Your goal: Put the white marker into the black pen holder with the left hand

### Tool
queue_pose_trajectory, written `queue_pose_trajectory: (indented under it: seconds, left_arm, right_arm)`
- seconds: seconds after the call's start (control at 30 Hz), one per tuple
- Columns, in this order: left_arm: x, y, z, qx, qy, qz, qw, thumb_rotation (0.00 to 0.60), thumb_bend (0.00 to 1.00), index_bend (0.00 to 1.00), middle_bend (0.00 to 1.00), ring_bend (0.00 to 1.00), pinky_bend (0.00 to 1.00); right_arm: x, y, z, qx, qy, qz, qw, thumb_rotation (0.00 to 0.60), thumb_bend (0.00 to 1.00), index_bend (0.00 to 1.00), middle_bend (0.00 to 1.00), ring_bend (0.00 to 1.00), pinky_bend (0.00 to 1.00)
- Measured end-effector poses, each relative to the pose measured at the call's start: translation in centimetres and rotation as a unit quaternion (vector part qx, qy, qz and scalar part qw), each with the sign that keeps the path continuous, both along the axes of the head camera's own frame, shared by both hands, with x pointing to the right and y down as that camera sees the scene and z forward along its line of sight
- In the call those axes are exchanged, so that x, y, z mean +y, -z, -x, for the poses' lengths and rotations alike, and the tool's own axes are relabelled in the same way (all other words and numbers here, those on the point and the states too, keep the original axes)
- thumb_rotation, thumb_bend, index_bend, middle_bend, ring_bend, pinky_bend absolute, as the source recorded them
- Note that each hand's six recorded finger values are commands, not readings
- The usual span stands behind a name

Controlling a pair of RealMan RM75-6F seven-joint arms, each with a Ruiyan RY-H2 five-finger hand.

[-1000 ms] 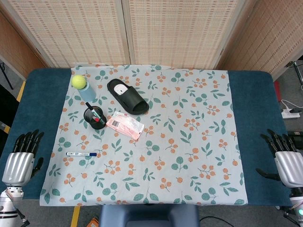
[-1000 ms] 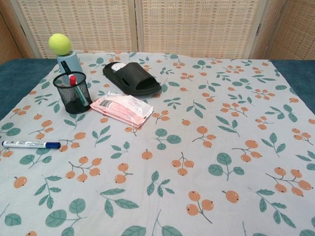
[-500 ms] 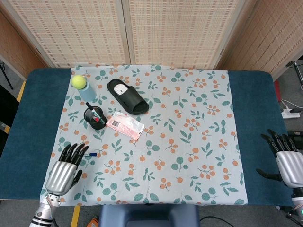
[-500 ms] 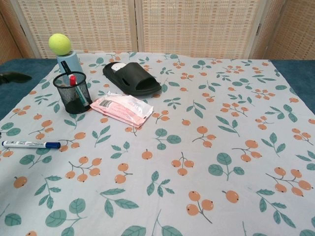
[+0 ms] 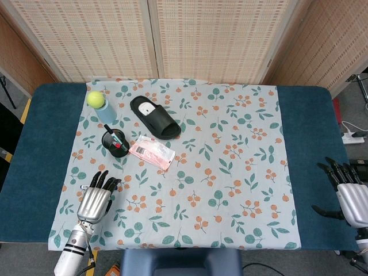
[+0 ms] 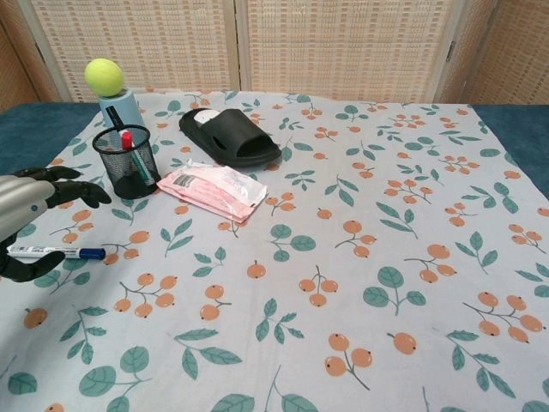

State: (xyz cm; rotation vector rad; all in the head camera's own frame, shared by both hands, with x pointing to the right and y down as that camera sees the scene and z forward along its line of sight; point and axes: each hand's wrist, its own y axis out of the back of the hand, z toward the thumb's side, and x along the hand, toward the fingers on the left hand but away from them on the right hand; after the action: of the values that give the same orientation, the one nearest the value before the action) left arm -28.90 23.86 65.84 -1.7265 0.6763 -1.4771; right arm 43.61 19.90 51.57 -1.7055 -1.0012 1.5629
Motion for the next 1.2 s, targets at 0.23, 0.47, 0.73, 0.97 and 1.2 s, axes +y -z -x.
queue_pose_trajectory:
  seconds: [0.23, 0.47, 0.73, 0.97, 1.2]
  left_arm:
    - [-0.8, -2.1, 0.9, -0.034, 0.005, 0.009, 0.9994, 0.6, 0.38, 0.23, 0.24, 0.0, 0.05]
    - [-1.4, -3.3, 1.7, -0.054, 0.016, 0.01, 0.9983, 0.6, 0.38, 0.25, 0.28, 0.02, 0.05]
    - [-1.2, -3.7, 1.4, -0.074, 0.025, 0.0, 0.9969, 0.6, 0.38, 0.29, 0.35, 0.05, 0.05]
    - [-0.4, -4.5, 0.2, -0.093, 0.038, 0.005, 0.995, 0.6, 0.38, 0.31, 0.34, 0.05, 0.06]
    - [0.1, -5.8, -0.1, -0.105, 0.044, 0.013, 0.9934, 0.6, 0.38, 0.34, 0.34, 0.05, 0.06]
  right_arm:
    - [-0.1, -0.1, -0.2, 0.003, -0.003, 0.001, 1.0, 0.6, 0.0, 0.13, 0.0, 0.07, 0.0]
    - [-0.1, -0.3, -0.2, 0.006, -0.005, 0.004, 1.0, 0.6, 0.0, 0.13, 0.0, 0.07, 0.0]
    - [-0.2, -0.4, -0.3, 0.008, -0.008, 0.005, 0.9999, 0.6, 0.0, 0.13, 0.0, 0.07, 0.0]
    - [-0.3, -0.2, -0.5, 0.005, -0.012, 0.003, 0.9999, 0.6, 0.0, 0.14, 0.0, 0.07, 0.0]
    - [-0.3, -0.1, -0.7, 0.002, -0.014, 0.002, 0.9999, 0.6, 0.0, 0.14, 0.0, 0.07, 0.0]
